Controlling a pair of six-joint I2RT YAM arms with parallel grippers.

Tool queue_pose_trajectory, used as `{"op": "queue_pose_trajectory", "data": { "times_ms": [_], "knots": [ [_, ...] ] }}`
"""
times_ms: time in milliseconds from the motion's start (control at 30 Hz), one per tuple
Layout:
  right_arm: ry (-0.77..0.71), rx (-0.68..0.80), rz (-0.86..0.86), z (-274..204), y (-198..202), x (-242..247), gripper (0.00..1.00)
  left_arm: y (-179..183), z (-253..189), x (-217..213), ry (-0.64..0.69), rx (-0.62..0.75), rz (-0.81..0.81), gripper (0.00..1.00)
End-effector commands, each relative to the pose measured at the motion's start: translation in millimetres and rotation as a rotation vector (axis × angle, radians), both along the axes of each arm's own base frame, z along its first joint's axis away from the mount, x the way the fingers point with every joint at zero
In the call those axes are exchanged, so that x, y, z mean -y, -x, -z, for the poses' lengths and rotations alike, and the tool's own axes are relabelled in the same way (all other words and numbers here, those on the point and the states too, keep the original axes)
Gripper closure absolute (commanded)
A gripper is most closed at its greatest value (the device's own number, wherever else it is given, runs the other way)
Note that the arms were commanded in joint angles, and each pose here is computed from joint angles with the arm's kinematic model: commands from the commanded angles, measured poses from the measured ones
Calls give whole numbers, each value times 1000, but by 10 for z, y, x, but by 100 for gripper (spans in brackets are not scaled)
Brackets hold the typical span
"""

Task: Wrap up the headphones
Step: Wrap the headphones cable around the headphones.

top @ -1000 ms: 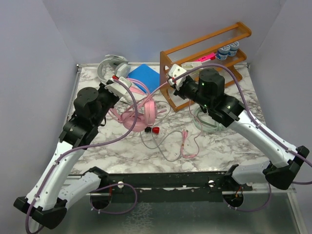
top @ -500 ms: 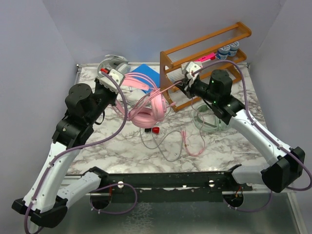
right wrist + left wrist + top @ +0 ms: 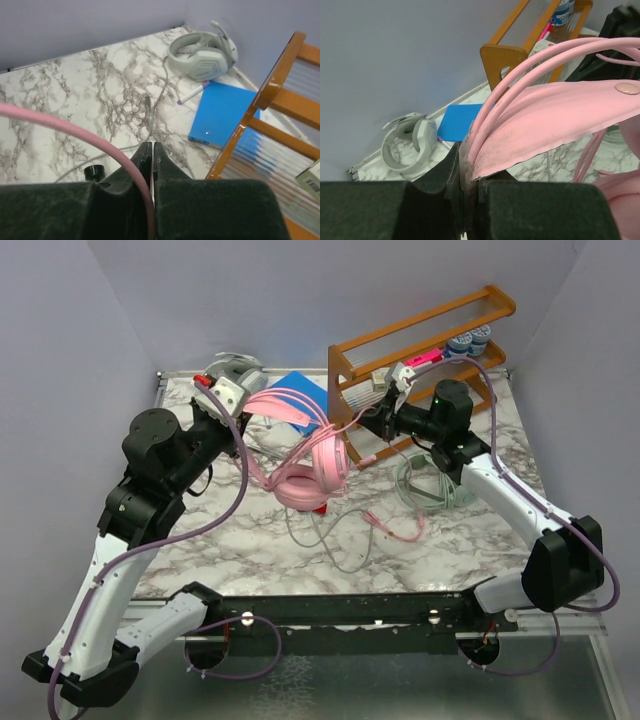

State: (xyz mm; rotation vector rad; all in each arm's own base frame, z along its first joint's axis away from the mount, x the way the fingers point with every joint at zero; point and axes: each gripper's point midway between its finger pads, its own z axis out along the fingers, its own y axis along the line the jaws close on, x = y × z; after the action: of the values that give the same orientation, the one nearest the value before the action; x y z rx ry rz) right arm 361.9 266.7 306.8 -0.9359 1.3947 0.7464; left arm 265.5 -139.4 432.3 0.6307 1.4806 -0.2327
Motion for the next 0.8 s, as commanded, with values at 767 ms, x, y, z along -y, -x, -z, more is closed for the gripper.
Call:
{"op": "queue_pose_trajectory", "data": {
  "times_ms": [767],
  "knots": [
    [-209,-259,-364,325,743,-728,92,-290,-877,-177,944,-134,-260,100]
  ]
}}
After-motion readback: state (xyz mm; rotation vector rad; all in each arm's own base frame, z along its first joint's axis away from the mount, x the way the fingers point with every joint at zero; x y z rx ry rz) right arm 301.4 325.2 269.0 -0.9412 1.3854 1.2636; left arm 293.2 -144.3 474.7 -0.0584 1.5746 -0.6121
